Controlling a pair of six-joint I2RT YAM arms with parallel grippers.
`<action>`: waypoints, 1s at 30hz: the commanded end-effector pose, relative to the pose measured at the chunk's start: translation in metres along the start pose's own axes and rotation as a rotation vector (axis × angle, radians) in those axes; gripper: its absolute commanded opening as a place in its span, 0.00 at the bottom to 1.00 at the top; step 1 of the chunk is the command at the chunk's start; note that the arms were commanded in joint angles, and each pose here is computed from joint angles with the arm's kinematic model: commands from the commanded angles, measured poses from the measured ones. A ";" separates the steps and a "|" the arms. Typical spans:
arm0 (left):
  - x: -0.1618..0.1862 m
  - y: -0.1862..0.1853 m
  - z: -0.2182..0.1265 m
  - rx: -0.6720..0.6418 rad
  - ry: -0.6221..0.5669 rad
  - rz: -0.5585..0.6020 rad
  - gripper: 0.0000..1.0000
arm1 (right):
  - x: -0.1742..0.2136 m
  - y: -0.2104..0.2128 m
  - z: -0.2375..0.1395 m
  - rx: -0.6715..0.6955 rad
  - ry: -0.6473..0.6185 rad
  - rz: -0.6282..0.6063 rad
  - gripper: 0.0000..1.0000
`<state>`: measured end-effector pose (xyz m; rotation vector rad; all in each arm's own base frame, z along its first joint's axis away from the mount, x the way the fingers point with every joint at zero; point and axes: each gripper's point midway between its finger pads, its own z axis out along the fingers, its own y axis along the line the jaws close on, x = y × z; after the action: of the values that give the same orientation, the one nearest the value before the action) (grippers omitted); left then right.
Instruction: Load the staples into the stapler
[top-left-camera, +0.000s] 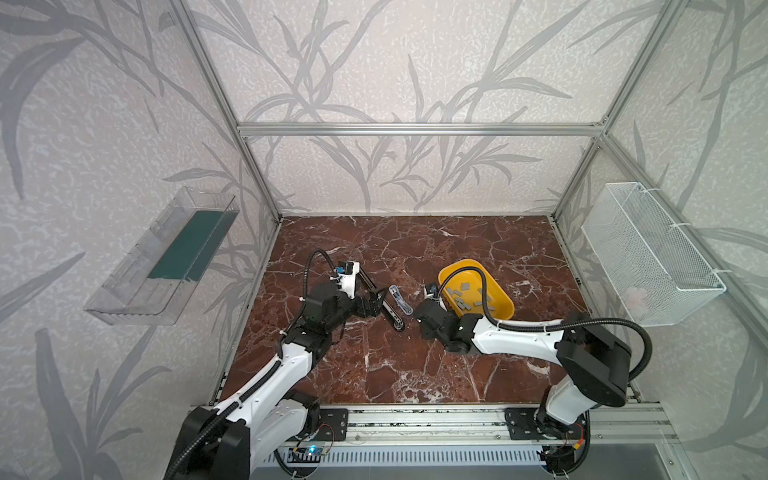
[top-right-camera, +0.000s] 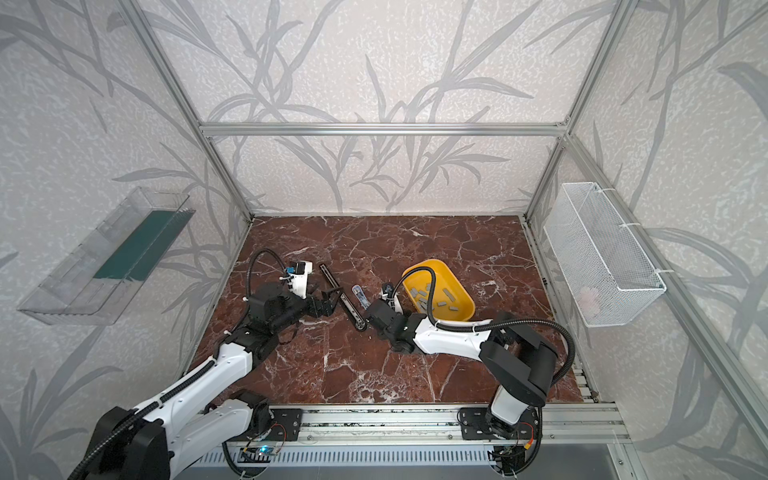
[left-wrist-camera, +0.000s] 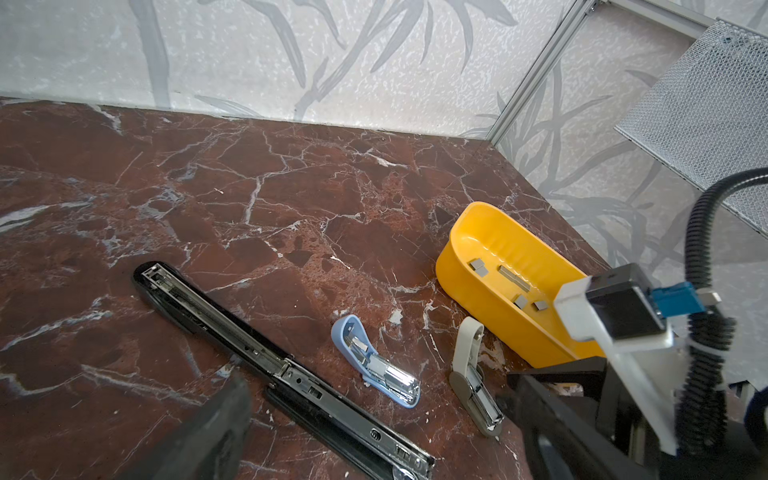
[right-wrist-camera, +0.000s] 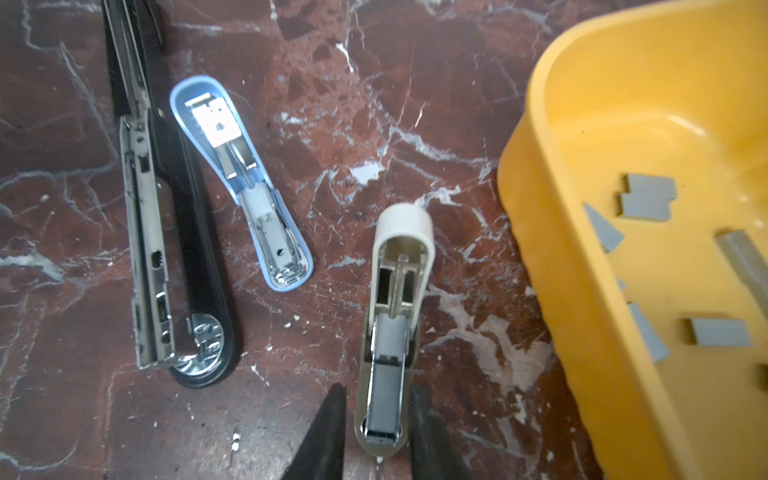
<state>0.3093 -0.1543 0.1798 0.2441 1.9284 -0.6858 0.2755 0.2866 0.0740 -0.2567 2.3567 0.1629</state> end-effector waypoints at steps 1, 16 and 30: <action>-0.001 -0.001 -0.003 0.002 -0.017 0.020 0.99 | -0.014 -0.012 -0.014 0.044 -0.061 -0.031 0.26; -0.053 0.010 0.022 -0.041 -0.302 -0.041 0.99 | -0.028 -0.144 -0.058 0.217 0.039 0.103 0.29; -0.052 0.047 0.177 -0.053 -0.311 -0.059 0.99 | -0.015 -0.146 -0.025 0.198 0.177 0.063 0.29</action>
<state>0.4730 -0.2002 0.1258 0.0473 1.7817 -0.6437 0.2966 0.1387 0.0934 -0.0855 2.5268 -0.0735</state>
